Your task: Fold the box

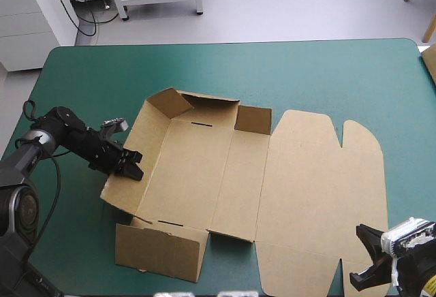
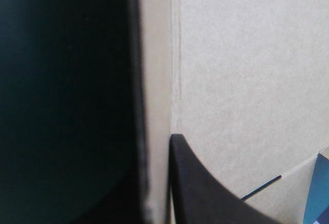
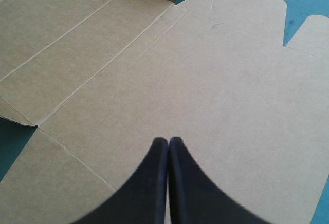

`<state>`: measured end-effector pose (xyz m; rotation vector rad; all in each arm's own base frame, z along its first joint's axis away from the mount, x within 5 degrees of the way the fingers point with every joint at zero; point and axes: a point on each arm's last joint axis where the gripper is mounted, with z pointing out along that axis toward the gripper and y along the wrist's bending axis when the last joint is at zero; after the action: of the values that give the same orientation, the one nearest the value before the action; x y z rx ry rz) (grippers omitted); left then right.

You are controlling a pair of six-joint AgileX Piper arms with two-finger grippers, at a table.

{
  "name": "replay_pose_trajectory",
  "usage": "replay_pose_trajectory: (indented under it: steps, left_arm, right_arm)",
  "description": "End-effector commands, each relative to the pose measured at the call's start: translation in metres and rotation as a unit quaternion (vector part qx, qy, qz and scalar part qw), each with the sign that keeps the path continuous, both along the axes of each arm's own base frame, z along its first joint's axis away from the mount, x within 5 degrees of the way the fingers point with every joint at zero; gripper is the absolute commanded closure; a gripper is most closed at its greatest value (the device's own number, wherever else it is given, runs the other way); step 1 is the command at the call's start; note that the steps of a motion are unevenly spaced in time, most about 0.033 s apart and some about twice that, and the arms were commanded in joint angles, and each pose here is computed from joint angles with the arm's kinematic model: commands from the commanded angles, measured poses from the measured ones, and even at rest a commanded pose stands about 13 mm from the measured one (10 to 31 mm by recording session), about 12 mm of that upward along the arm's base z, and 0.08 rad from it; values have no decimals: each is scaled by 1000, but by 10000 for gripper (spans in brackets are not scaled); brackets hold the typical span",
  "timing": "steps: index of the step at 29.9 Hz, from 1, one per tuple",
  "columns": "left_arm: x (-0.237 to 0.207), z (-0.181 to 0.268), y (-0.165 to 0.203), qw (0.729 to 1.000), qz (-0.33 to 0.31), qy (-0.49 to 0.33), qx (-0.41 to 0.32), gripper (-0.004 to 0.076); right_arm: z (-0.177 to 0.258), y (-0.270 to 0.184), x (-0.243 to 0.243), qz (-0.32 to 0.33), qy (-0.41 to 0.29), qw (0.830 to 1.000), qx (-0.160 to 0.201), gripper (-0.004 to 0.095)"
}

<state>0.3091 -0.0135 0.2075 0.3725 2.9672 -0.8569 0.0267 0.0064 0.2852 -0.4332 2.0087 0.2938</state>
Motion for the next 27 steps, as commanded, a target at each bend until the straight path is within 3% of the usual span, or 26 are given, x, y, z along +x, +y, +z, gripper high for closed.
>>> replay_pose_trajectory:
  steps: [1, 8, 14, 19, 27]
  left_arm:
    - [-3, 21, 6, 998, -42, -11, 39, 731]
    - [28, 72, 7, 989, -46, -121, 67, 731]
    - [50, 123, -21, 952, -120, -231, 159, 731]
    - [62, 143, -63, 888, -206, -311, 270, 731]
    - [59, 157, -149, 769, -326, -444, 326, 731]
  right_arm:
    - [13, 2, 2, 5, -38, 999, 16, 929]
    - [13, 2, 2, 5, -38, 999, 16, 929]
    - [13, 2, 2, 6, -37, 999, 19, 929]
    - [13, 3, 2, 9, -34, 999, 24, 930]
    - [13, 4, 1, 12, -29, 999, 31, 929]
